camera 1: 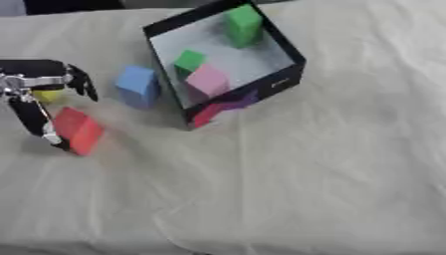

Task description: Pick up objects on the table and place them in the box.

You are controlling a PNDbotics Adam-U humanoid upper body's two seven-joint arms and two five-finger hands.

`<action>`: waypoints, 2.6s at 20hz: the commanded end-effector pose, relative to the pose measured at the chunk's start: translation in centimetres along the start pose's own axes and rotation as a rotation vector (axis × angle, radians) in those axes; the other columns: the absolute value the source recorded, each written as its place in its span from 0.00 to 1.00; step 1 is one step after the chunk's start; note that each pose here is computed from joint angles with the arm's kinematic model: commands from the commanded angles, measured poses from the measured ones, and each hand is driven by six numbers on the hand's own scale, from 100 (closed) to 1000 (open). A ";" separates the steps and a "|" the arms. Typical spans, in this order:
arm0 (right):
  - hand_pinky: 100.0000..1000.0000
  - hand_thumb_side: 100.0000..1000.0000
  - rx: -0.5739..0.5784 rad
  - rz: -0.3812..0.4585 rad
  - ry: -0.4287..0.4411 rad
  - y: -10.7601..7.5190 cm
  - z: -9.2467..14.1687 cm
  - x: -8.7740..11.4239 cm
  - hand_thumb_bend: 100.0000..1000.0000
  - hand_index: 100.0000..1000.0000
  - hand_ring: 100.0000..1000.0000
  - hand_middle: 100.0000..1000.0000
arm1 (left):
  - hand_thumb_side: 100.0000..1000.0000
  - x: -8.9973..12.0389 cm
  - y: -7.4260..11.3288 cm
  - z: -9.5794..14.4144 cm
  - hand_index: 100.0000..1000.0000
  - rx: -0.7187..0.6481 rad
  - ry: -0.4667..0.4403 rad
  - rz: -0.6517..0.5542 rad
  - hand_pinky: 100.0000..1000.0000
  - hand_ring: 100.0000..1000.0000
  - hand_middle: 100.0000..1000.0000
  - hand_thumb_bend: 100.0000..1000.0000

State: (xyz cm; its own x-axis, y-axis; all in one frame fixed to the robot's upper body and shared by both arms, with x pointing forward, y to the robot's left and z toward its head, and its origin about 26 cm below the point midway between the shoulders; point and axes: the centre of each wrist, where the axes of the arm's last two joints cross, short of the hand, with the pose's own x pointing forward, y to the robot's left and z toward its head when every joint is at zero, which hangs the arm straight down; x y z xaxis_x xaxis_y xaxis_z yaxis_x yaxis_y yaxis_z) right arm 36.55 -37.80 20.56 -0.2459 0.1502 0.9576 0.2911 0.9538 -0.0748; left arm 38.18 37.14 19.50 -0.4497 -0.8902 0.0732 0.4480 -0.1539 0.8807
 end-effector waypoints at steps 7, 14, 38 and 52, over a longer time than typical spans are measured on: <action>0.71 0.45 -0.010 0.025 -0.024 -0.6 -0.3 0.9 0.24 0.77 0.78 0.68 | 0.00 -0.1 2.1 2.5 0.74 -0.033 0.047 -0.034 0.80 0.75 0.71 0.71; 0.71 0.45 -0.015 0.023 -0.020 -0.8 -0.2 0.7 0.24 0.77 0.78 0.68 | 0.00 -0.4 1.6 2.0 0.74 -0.058 0.068 -0.066 0.73 0.70 0.70 0.67; 0.71 0.47 -0.018 0.007 -0.018 -0.9 -0.3 0.6 0.22 0.77 0.78 0.67 | 0.00 0.3 1.2 1.7 0.51 0.238 0.045 -0.104 0.39 0.35 0.44 0.42; 0.71 0.46 0.019 0.009 -0.054 -0.3 -0.7 1.9 0.20 0.77 0.78 0.67 | 0.00 13.0 16.4 -0.6 0.48 0.468 -0.309 -0.173 0.38 0.33 0.43 0.38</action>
State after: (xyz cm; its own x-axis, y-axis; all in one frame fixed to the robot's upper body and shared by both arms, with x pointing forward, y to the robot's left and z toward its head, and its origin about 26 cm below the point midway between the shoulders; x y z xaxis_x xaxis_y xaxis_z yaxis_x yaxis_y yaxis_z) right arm 36.82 -37.71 20.93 -0.2571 0.1461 0.9553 0.2780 0.9579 -0.0717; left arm 39.44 23.71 34.75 -0.7175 -0.6961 -0.0242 -0.0230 -0.0109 0.9997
